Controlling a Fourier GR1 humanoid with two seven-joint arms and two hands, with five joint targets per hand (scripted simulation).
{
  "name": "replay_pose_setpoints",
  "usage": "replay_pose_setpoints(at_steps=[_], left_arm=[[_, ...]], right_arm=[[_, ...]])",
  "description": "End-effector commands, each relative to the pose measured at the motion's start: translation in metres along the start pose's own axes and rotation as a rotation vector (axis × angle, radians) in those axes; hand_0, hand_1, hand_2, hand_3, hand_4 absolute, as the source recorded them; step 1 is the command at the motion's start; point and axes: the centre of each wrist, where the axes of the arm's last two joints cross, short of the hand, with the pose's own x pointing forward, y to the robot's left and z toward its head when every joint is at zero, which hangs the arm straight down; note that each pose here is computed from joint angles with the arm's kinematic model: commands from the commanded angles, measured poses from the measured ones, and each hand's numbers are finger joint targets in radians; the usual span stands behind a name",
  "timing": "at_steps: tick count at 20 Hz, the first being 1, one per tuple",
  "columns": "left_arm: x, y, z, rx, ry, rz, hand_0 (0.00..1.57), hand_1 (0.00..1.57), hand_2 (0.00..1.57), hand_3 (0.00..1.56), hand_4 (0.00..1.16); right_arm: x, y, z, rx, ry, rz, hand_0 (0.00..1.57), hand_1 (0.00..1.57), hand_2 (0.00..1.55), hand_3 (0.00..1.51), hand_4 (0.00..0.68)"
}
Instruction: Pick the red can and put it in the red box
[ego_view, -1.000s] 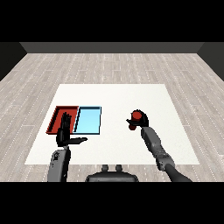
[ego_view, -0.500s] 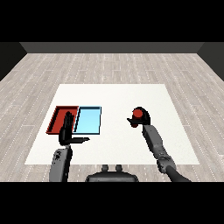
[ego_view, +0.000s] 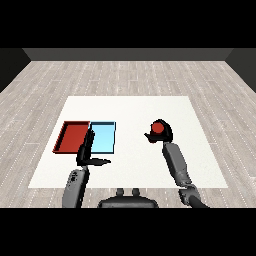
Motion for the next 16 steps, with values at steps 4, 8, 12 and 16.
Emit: replay_pose_setpoints(at_steps=[4, 8, 12, 16], left_arm=[[0.005, -0.056, -0.0395, -0.086, 0.054, 0.057, 0.00, 0.00, 0.00, 0.00, 0.00], [0.003, -0.070, -0.0305, -0.124, 0.050, 0.071, 0.00, 0.00, 0.00, 0.00, 0.00], [0.008, -0.078, -0.0332, -0.113, 0.036, 0.080, 0.00, 0.00, 0.00, 0.00, 0.00], [0.020, -0.076, -0.0392, -0.154, 0.059, 0.091, 0.00, 0.00, 0.00, 0.00, 0.00]], right_arm=[[0.018, 0.030, 0.008, 0.001, -0.032, -0.023, 1.42, 1.42, 1.44, 1.42, 0.652], [0.027, 0.079, 0.034, 0.007, -0.017, -0.040, 1.42, 1.42, 1.44, 1.42, 0.652], [0.028, 0.086, 0.033, 0.013, -0.046, -0.017, 1.42, 1.42, 1.44, 1.42, 0.662], [0.034, 0.113, 0.029, 0.036, -0.076, -0.036, 1.41, 1.41, 1.42, 1.41, 0.640]])
